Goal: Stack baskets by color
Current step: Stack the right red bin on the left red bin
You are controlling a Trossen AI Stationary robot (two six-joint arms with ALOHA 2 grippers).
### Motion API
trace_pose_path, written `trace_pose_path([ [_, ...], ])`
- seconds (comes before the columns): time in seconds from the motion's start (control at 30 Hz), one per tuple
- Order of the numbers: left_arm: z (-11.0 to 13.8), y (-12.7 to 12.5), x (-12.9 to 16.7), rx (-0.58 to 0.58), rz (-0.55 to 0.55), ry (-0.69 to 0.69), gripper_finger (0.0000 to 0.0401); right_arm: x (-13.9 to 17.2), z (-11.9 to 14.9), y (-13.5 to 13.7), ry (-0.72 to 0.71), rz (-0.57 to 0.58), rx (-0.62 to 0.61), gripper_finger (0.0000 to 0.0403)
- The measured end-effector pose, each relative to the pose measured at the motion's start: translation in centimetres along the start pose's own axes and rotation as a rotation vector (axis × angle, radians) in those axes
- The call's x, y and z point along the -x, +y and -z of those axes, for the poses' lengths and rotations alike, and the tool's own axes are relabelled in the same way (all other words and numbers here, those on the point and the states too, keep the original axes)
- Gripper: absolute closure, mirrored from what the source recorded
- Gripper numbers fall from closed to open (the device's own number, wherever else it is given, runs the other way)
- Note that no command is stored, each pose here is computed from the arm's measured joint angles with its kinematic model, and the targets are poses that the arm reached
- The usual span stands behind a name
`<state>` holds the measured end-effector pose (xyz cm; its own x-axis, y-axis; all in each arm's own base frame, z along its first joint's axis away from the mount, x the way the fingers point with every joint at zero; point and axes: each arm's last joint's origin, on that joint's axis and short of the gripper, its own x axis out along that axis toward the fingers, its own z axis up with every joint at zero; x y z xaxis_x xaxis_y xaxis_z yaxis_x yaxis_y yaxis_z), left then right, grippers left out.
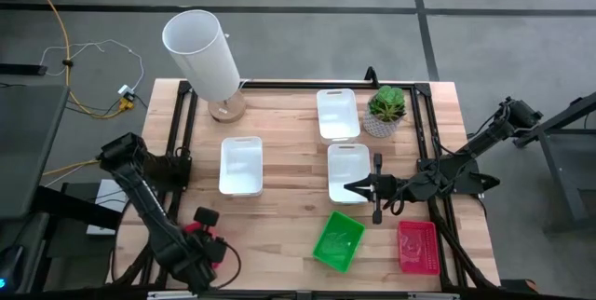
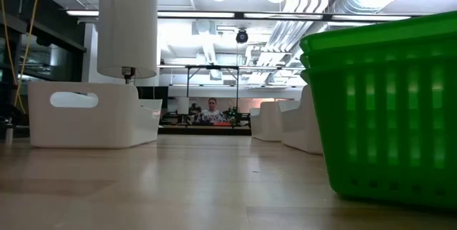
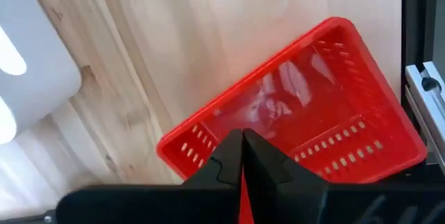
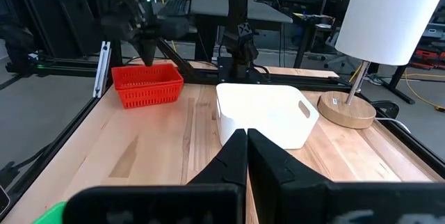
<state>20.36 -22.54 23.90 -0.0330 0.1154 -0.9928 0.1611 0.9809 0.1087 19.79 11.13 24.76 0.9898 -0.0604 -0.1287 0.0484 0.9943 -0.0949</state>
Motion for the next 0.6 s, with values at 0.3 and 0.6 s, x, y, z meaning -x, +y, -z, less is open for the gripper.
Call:
trace_pose_path([
  [0.3, 0.0, 0.2, 0.4, -0.023, -0.013, -0.004, 0.0401, 0.0, 0.0, 0.0, 0.000, 0.000, 0.001, 0.0403],
  [0.6, -1.6, 2.6, 4.6, -0.038, -0.170, -0.519, 0.0401, 0.0, 0.0, 0.0, 0.000, 0.002, -0.002, 0.0403],
])
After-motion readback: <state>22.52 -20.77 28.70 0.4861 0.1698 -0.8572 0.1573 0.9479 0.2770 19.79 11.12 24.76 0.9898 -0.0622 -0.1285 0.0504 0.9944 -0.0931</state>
